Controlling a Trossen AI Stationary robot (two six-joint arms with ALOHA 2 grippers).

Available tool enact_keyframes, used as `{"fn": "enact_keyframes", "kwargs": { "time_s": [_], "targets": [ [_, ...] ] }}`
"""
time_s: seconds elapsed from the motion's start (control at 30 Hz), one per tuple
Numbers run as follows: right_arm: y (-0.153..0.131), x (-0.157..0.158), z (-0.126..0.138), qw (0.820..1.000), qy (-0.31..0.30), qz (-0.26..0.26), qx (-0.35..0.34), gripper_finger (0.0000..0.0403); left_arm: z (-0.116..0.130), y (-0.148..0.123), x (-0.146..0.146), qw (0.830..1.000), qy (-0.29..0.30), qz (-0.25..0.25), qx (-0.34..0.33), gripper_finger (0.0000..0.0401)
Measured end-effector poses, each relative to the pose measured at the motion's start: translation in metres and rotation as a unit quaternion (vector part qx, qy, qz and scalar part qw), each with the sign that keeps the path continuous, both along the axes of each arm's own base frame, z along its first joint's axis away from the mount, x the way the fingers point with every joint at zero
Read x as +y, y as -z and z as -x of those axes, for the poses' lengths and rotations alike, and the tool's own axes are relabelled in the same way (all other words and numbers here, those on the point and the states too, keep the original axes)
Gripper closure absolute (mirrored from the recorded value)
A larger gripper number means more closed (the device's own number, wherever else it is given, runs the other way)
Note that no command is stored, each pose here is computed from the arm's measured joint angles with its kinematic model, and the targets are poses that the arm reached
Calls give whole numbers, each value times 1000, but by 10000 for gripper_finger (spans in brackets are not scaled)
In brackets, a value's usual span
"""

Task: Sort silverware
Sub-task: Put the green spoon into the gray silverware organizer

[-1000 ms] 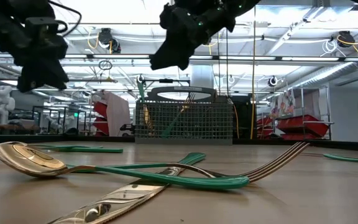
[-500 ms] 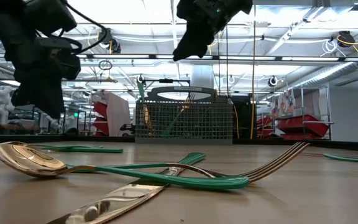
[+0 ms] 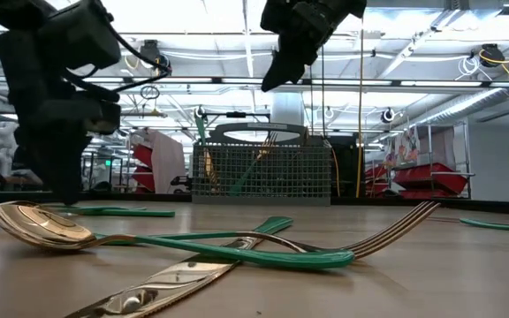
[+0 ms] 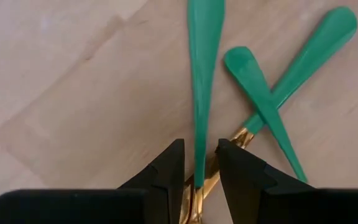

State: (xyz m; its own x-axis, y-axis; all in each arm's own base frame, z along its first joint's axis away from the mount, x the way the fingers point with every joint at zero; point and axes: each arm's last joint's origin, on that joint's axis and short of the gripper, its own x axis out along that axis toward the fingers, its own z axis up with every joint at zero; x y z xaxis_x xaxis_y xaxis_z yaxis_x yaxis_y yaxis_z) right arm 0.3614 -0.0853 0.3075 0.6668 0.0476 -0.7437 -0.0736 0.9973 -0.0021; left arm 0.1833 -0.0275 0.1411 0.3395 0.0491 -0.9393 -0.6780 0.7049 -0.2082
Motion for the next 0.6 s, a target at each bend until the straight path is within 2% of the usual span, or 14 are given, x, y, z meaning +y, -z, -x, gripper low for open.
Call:
{"fn": "enact_keyframes", "kwargs": {
  "time_s": [0.3,0.37,0.47,0.6],
  "targets": [
    [1,0,1,1000,0,-6,7,289,-13,23,-2,996,32,-37,79,302],
    [2,1,2,1000,0,-15,11,289,-14,25,-2,995,40,-42,84,319],
    [1,2,2,1000,-1,-27,12,289,-15,22,-2,994,44,-47,85,376],
    [-4,3,6,1000,3,-30,6,289,-21,9,-2,995,37,-48,77,391]
  ]
}}
